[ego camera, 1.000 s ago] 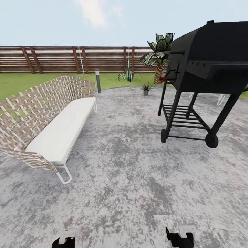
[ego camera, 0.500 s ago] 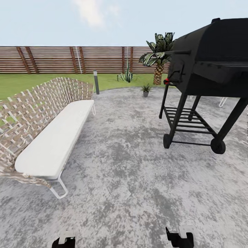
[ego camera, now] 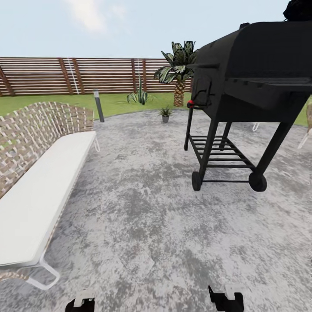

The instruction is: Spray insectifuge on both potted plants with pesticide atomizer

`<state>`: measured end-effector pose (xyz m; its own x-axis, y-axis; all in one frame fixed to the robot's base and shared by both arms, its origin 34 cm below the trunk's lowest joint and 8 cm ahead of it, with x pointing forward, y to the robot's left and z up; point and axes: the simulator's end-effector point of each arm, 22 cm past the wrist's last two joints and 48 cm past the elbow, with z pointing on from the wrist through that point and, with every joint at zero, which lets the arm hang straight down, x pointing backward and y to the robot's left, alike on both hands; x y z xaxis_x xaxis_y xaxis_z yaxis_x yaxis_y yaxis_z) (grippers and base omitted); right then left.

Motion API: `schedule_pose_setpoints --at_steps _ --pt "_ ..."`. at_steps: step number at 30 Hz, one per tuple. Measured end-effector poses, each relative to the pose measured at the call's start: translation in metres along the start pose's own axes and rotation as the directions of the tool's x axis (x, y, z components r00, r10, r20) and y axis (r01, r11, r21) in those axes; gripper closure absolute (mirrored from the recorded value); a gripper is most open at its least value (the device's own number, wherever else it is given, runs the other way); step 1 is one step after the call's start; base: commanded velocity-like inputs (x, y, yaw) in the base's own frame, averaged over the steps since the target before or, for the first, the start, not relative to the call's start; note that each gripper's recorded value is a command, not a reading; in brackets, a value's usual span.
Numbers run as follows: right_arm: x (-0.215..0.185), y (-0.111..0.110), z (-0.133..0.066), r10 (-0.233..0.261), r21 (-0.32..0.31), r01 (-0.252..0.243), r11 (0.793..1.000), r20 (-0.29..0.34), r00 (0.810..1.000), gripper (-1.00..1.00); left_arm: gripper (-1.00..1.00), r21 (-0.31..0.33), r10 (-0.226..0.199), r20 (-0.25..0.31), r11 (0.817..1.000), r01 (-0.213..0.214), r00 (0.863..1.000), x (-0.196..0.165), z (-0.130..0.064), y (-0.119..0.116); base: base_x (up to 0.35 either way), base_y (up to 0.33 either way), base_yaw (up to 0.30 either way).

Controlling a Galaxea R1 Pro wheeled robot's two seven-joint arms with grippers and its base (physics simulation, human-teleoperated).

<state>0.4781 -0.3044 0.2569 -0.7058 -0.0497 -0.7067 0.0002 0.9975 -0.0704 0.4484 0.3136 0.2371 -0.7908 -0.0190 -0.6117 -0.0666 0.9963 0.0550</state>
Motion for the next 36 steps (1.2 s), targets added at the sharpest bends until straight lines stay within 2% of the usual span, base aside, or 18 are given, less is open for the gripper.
schedule_pose_setpoints --at_steps 7,20,36 --pt "0.0 0.0 0.0 0.0 0.0 0.0 1.0 0.0 1.0 -1.0 1.0 0.0 0.0 -0.001 1.0 0.0 1.0 0.0005 -0.0001 0.0001 0.335 0.0 -0.23" --pt "0.0 0.0002 0.0 0.0 0.0 0.0 1.0 0.0 1.0 -1.0 1.0 -0.001 0.0 -0.001 1.0 0.0 1.0 0.0004 -0.0001 0.0004 0.335 0.013 -0.015" --pt "0.0001 0.0002 0.0001 0.0 0.0 0.0 1.0 -0.001 1.0 -1.0 1.0 0.0 0.0 0.001 1.0 0.0 1.0 -0.0001 0.0 0.0002 0.304 0.174 0.0"
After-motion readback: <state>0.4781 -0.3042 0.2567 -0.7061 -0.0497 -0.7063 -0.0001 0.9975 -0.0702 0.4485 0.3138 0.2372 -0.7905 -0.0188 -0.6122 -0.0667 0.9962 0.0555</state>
